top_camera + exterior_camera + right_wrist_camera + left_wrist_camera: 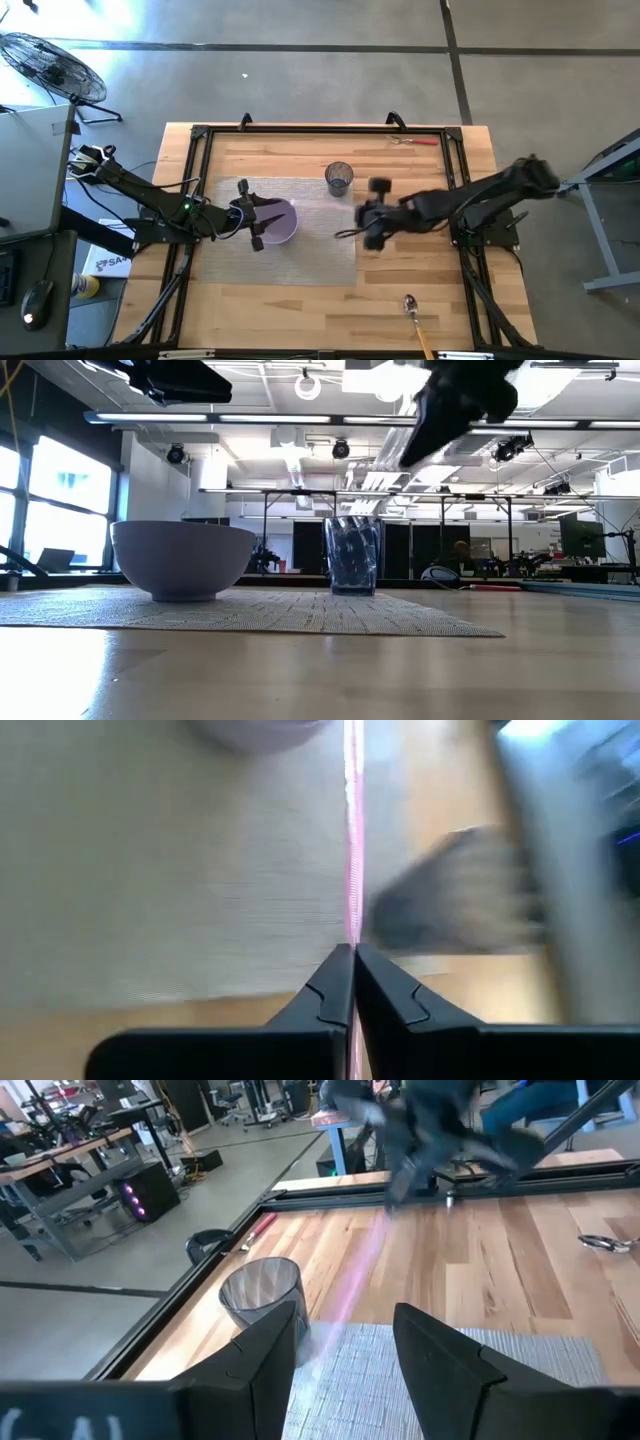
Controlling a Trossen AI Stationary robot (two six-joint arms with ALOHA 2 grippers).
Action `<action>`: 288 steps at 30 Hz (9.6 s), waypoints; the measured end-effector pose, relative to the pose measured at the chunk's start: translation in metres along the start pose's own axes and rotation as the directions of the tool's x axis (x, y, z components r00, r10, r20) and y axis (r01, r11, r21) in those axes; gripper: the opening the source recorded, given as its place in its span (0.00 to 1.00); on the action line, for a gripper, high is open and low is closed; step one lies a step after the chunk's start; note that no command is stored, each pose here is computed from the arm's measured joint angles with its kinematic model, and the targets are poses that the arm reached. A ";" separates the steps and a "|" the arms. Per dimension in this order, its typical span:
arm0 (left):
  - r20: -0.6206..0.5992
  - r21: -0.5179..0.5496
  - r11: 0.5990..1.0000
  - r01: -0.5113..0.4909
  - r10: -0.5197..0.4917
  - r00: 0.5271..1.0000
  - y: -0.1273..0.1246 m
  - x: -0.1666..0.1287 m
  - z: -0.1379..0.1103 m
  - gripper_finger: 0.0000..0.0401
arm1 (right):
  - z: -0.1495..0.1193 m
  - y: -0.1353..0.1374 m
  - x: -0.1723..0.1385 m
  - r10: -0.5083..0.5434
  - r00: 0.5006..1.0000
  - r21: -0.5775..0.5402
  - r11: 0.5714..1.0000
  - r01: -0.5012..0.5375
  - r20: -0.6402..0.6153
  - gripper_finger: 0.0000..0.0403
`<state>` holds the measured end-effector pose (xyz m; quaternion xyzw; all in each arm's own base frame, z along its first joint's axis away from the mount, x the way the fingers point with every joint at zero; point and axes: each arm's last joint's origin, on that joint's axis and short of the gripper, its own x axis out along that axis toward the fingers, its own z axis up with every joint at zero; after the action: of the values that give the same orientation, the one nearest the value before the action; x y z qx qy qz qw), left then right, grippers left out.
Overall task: Pick & Place Utensil
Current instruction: Put the pink straw into the blue glass on the gray mat, then put the yellow spoon into the purple bowl on the gray mat
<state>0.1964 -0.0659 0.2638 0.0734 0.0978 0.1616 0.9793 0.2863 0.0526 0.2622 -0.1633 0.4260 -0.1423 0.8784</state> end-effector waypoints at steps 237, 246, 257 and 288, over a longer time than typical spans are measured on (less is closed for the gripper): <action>-0.001 0.000 1.000 0.000 0.000 1.000 0.000 0.000 0.000 0.41 | 0.000 0.153 0.103 0.178 0.979 0.526 0.845 -0.100 -0.100 0.30; -0.001 0.001 1.000 0.000 0.000 1.000 0.000 0.000 0.000 0.41 | -0.005 0.170 0.091 0.087 0.995 0.524 0.850 -0.049 -0.048 0.32; 0.000 0.000 1.000 0.000 0.000 1.000 0.000 0.000 0.000 0.41 | -0.013 0.181 0.096 0.008 0.999 0.488 0.873 0.011 -0.038 0.32; 0.000 0.001 1.000 0.000 0.000 1.000 0.000 0.000 0.000 0.41 | 0.001 0.187 0.105 0.018 1.000 0.478 0.878 -0.005 -0.023 0.15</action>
<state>0.1963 -0.0659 0.2638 0.0736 0.0980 0.1616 0.9792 0.3703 0.1812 0.1132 0.0628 0.3903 -0.2399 0.8867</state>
